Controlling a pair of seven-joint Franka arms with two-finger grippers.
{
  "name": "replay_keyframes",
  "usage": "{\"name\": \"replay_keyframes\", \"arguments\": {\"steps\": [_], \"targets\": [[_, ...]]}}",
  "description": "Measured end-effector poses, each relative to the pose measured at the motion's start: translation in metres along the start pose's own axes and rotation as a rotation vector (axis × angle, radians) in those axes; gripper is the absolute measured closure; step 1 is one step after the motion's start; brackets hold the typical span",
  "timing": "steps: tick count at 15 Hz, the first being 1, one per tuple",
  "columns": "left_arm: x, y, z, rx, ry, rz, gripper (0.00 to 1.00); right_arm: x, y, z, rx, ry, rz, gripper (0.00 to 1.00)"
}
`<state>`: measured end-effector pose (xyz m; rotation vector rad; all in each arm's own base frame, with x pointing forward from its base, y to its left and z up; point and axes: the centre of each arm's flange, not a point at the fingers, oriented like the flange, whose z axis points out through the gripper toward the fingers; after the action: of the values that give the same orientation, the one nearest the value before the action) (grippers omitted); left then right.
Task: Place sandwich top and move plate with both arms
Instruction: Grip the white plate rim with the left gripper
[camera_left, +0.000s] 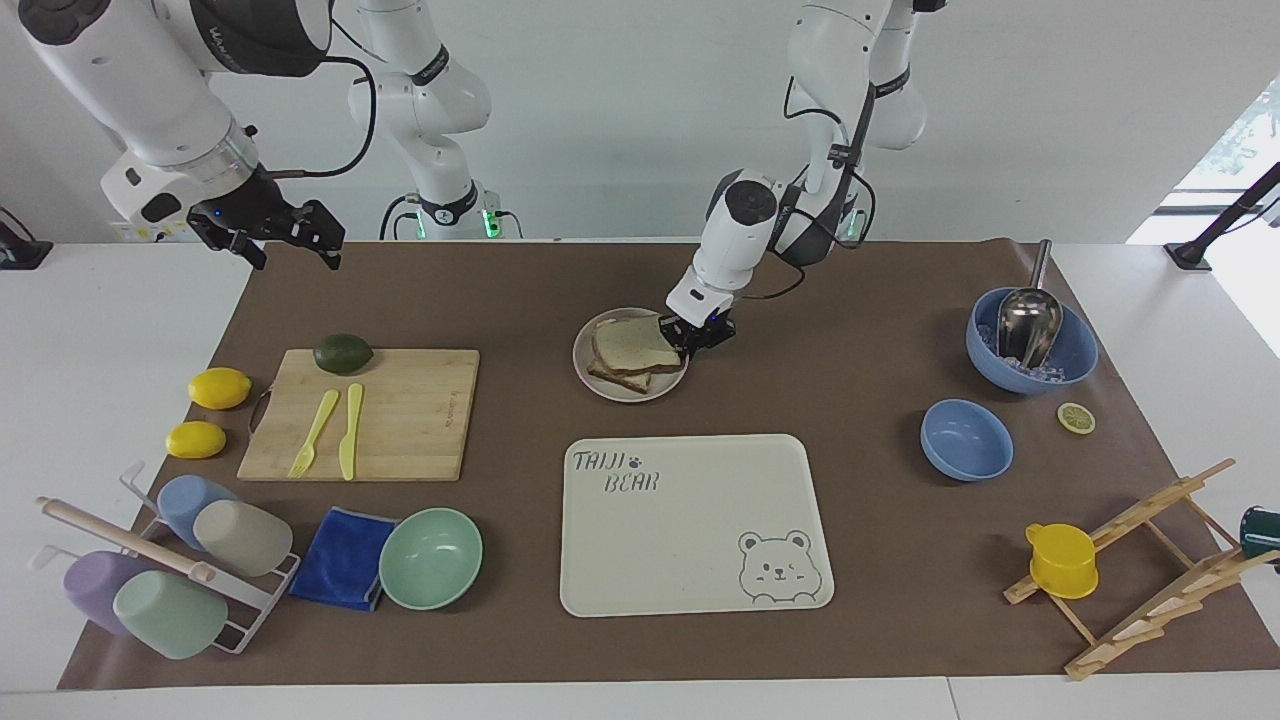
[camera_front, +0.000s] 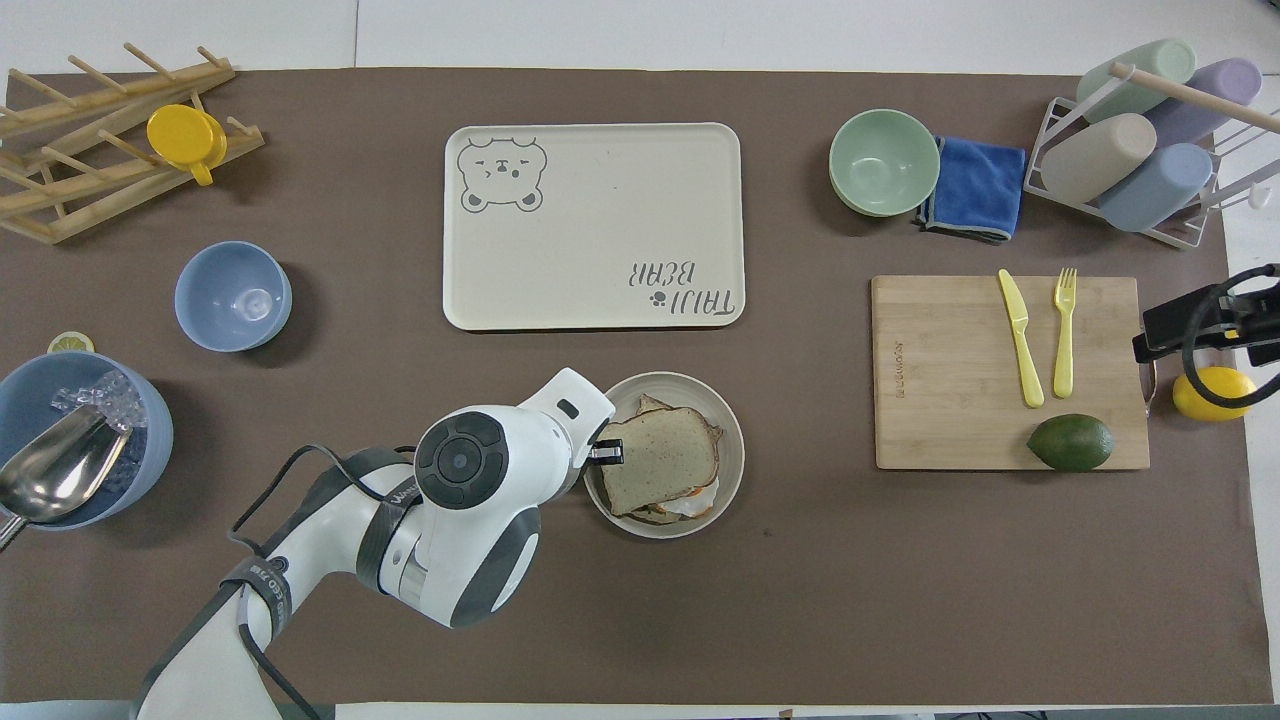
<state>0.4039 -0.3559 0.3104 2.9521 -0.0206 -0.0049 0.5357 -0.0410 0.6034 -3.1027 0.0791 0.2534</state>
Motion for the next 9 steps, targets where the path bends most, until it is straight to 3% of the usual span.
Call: {"name": "replay_keyframes", "arguments": {"steps": [9], "targets": [[0.0045, 0.0001, -0.0044, -0.004, 0.000, -0.008, 0.95, 0.0000, 0.0000, 0.0000, 0.000, 0.000, 0.000, 0.00]]}}
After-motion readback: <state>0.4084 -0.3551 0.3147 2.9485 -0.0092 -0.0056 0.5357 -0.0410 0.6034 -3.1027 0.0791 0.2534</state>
